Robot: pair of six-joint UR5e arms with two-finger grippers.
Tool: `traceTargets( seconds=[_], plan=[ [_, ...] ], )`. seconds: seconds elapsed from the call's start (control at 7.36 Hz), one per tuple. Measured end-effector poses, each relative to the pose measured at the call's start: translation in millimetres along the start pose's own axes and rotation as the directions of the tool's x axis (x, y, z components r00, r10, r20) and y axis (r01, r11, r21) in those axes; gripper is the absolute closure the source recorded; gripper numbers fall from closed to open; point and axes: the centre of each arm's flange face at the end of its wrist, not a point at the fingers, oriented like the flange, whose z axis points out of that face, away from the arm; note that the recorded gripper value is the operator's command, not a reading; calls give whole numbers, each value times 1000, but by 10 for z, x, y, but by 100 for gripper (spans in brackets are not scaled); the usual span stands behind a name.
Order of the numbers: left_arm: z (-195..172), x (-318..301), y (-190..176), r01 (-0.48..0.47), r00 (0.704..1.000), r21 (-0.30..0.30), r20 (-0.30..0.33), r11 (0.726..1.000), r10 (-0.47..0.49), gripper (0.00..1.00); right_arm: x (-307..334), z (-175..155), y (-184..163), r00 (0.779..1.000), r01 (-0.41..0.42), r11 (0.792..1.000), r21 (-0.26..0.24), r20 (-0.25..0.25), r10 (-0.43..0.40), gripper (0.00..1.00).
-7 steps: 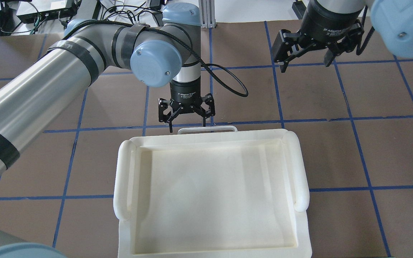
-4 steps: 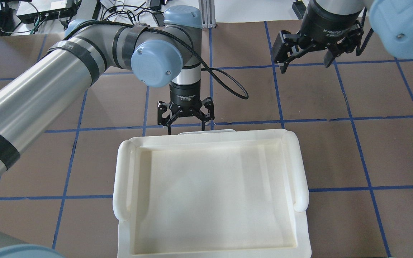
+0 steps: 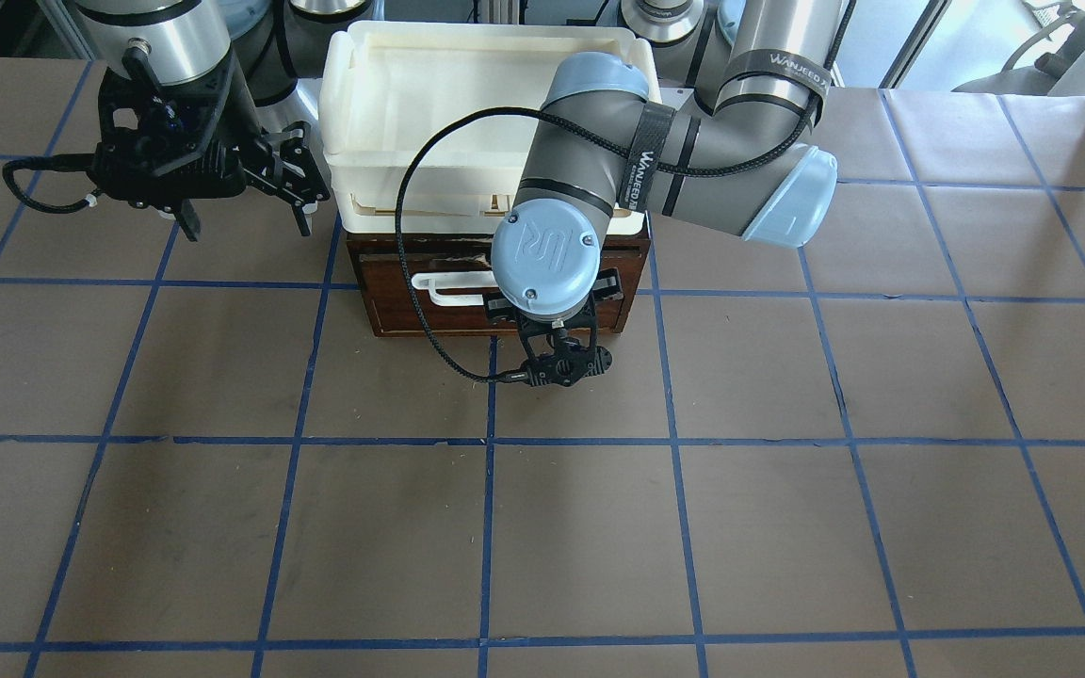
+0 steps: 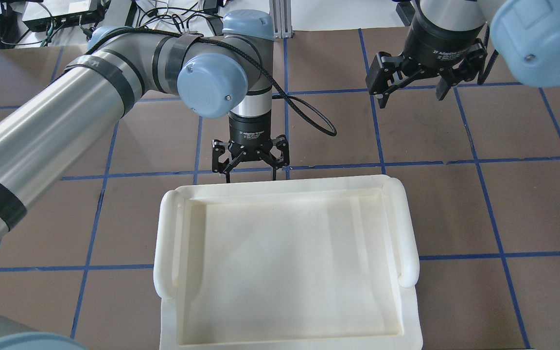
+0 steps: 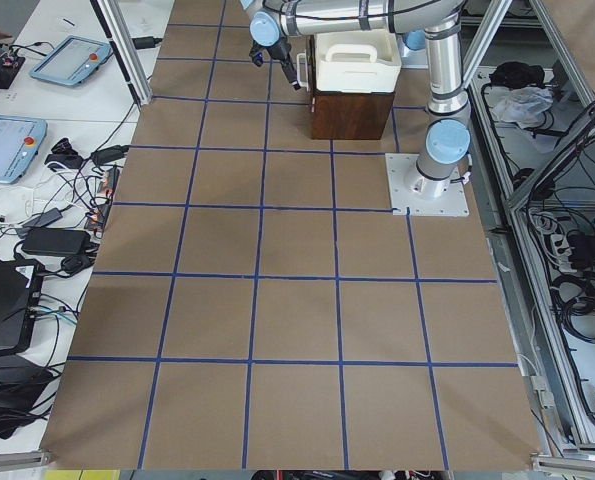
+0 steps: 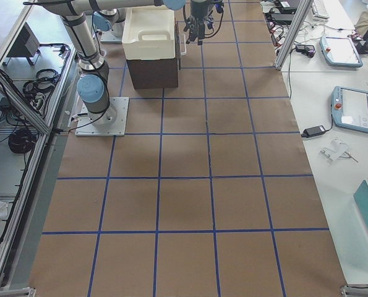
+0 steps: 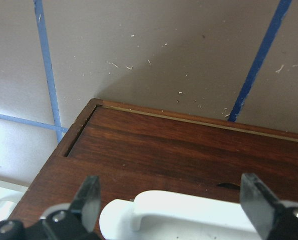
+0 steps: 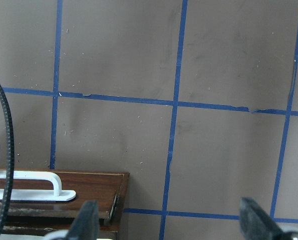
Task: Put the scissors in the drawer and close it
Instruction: 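Hold the left gripper against the closed drawer front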
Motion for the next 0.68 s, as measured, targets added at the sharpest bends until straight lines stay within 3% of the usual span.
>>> traceTargets(
  seconds=[0.68],
  plan=[
    [15, 23, 20, -3, 1000, -8, -1, 1000, 3, 0, -3, -8, 14, 1000, -2, 1000, 4, 0, 2, 0]
  ],
)
